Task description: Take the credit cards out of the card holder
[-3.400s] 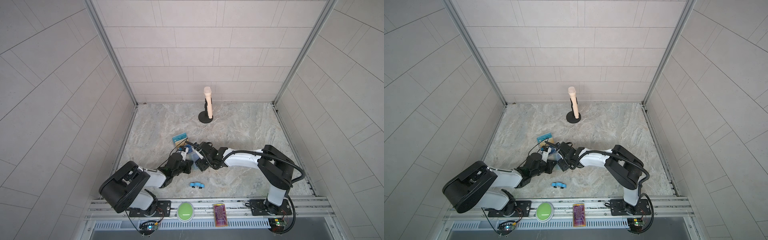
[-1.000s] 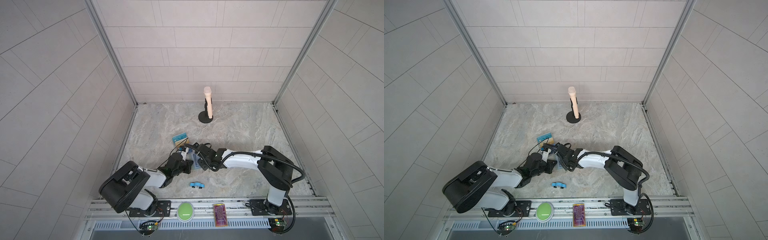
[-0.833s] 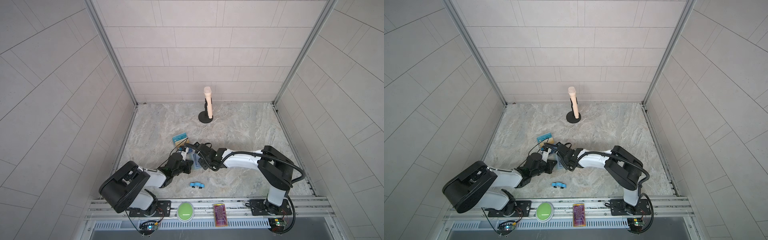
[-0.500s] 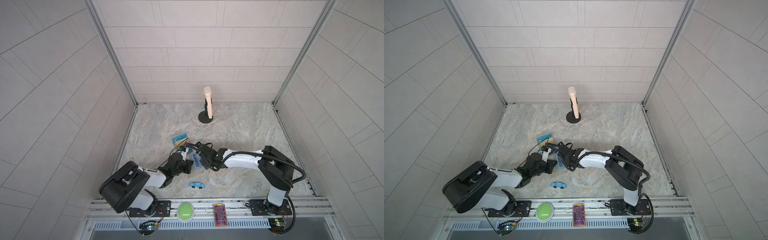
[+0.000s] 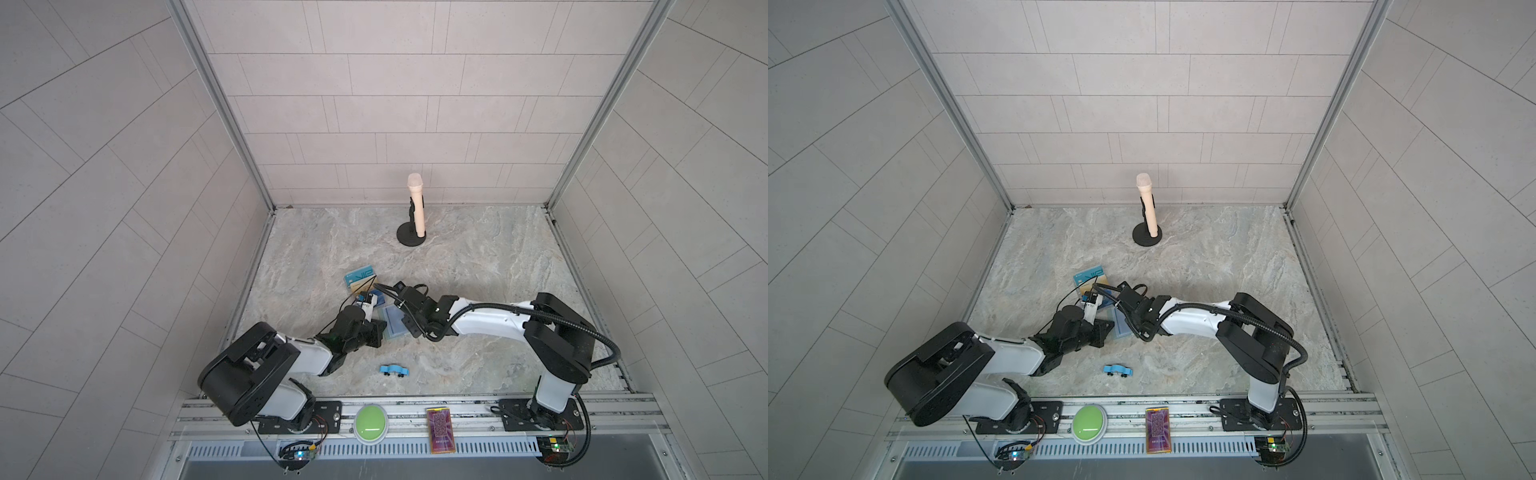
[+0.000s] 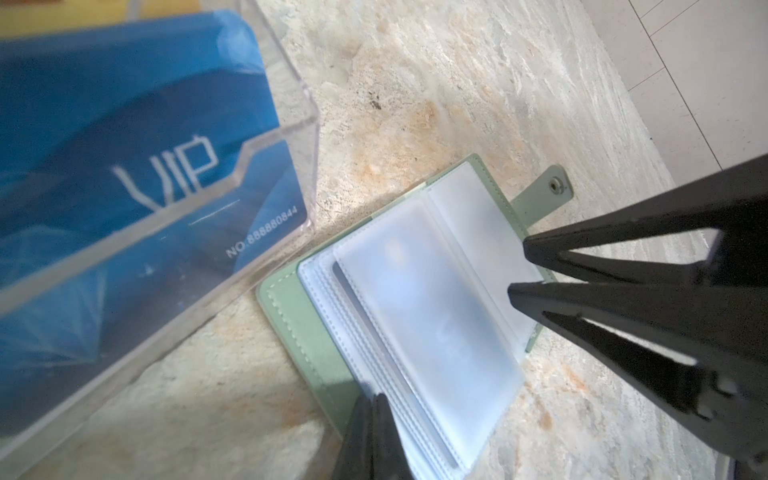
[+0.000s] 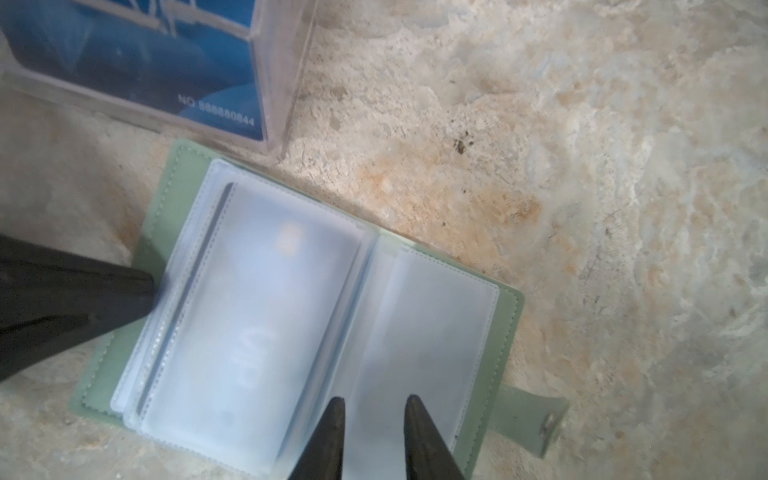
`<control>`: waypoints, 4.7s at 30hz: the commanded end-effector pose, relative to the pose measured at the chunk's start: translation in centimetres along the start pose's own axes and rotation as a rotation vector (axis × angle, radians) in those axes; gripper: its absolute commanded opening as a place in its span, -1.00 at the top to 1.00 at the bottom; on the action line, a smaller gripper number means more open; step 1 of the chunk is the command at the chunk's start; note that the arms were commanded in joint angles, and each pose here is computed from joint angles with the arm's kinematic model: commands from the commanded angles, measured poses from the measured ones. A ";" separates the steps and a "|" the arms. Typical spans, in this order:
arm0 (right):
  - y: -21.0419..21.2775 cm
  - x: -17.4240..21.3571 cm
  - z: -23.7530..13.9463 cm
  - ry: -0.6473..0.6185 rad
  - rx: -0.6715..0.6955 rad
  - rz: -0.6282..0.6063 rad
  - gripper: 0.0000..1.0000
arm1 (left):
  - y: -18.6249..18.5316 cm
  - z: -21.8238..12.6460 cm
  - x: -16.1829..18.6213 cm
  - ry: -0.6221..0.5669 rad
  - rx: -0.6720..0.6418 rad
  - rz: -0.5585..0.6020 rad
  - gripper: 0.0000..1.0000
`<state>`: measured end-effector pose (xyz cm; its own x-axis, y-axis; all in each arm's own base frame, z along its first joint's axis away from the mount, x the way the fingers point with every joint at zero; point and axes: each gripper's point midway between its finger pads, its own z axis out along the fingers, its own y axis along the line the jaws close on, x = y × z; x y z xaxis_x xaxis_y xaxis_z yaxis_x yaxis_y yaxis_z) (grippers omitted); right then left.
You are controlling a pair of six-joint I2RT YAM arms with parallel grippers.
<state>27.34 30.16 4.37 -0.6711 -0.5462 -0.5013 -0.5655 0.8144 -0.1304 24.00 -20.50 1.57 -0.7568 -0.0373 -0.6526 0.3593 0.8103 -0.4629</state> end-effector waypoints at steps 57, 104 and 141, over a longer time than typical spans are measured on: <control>1.8 -0.9 0.9 -0.044 -0.018 0.035 0.12 | 2.1 -0.2 3.4 0.121 -0.084 -0.003 1.00; -1.5 -2.2 -4.3 0.038 -0.048 0.064 0.15 | 2.0 -0.3 3.2 0.112 -0.083 0.000 1.00; 3.0 -0.7 1.5 0.233 -0.602 0.456 0.33 | 2.1 -0.1 3.3 0.120 -0.085 0.002 1.00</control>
<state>27.02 33.08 3.76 -0.9365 -0.2714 -0.2220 -0.3500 0.7638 0.5424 24.02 -20.49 1.57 -0.7565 -0.0372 -0.6530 0.3592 0.8107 -0.4623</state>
